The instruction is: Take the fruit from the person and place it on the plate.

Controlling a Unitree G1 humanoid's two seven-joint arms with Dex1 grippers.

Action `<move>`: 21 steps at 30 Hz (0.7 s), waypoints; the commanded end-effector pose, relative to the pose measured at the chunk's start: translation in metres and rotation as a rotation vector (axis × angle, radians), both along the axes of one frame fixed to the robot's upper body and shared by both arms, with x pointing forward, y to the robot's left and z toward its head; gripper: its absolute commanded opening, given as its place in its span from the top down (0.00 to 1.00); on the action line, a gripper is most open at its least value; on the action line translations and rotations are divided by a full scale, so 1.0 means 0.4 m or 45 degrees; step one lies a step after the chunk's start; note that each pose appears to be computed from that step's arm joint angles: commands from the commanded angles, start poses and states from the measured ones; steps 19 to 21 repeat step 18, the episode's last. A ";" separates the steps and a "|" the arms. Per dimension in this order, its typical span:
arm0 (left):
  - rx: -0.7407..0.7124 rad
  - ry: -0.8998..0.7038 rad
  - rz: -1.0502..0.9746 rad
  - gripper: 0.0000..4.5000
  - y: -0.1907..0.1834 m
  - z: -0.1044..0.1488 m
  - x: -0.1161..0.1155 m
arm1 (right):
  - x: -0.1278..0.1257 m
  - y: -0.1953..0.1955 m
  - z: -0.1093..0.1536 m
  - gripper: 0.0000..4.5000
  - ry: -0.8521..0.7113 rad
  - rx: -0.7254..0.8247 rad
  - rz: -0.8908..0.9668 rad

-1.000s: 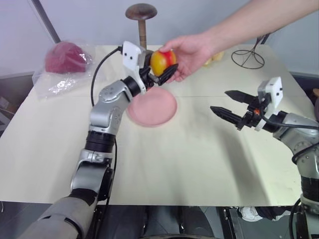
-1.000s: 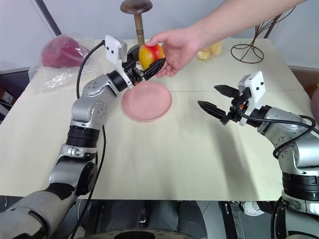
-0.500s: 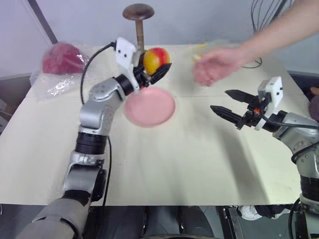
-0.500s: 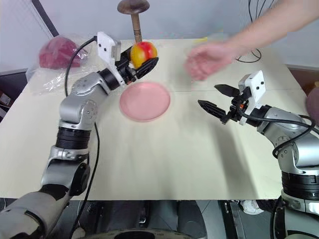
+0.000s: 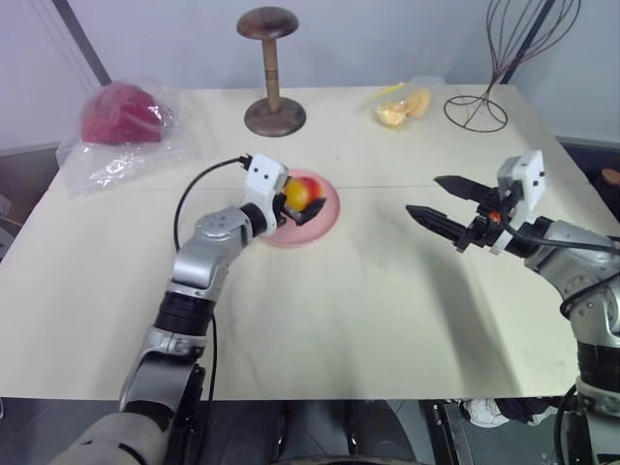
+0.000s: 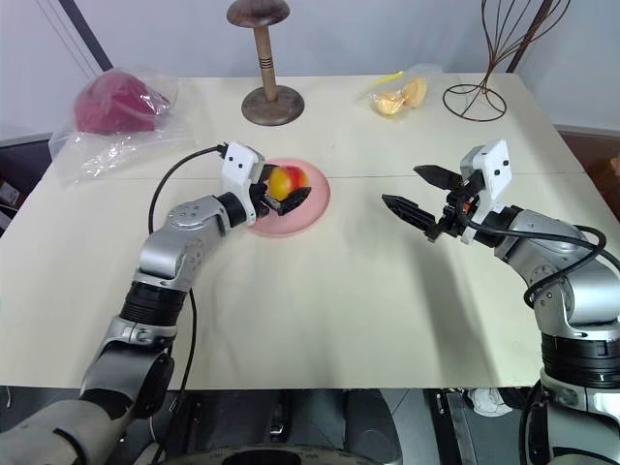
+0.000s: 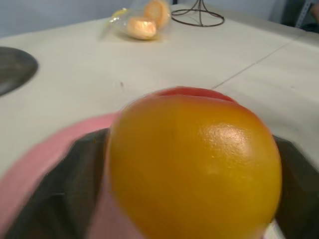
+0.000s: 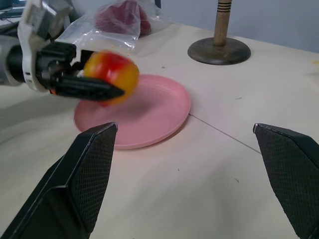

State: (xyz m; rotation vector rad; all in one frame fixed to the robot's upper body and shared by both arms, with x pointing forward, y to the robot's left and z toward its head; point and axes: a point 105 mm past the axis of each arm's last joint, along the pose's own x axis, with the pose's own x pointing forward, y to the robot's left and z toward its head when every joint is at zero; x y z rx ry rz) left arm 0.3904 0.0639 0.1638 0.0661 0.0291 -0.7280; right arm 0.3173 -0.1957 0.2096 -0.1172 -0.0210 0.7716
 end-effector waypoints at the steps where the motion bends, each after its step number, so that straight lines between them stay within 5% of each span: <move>1: -0.033 -0.078 0.017 0.01 0.006 0.037 0.002 | -0.004 0.002 0.035 0.00 -0.078 -0.003 0.007; 6: -0.066 -0.146 0.139 0.01 0.041 0.080 0.026 | -0.003 -0.002 0.033 0.00 -0.074 -0.005 0.001; 12: -0.249 -0.289 0.321 0.01 0.165 0.204 0.016 | 0.011 -0.045 0.032 0.00 -0.088 -0.010 -0.084; 17: -0.207 -0.308 0.545 0.01 0.326 0.184 -0.037 | 0.046 -0.093 0.036 0.00 -0.147 0.003 -0.218; 21: -0.184 -0.302 0.569 0.01 0.342 0.173 -0.047 | 0.052 -0.100 0.036 0.00 -0.157 0.009 -0.239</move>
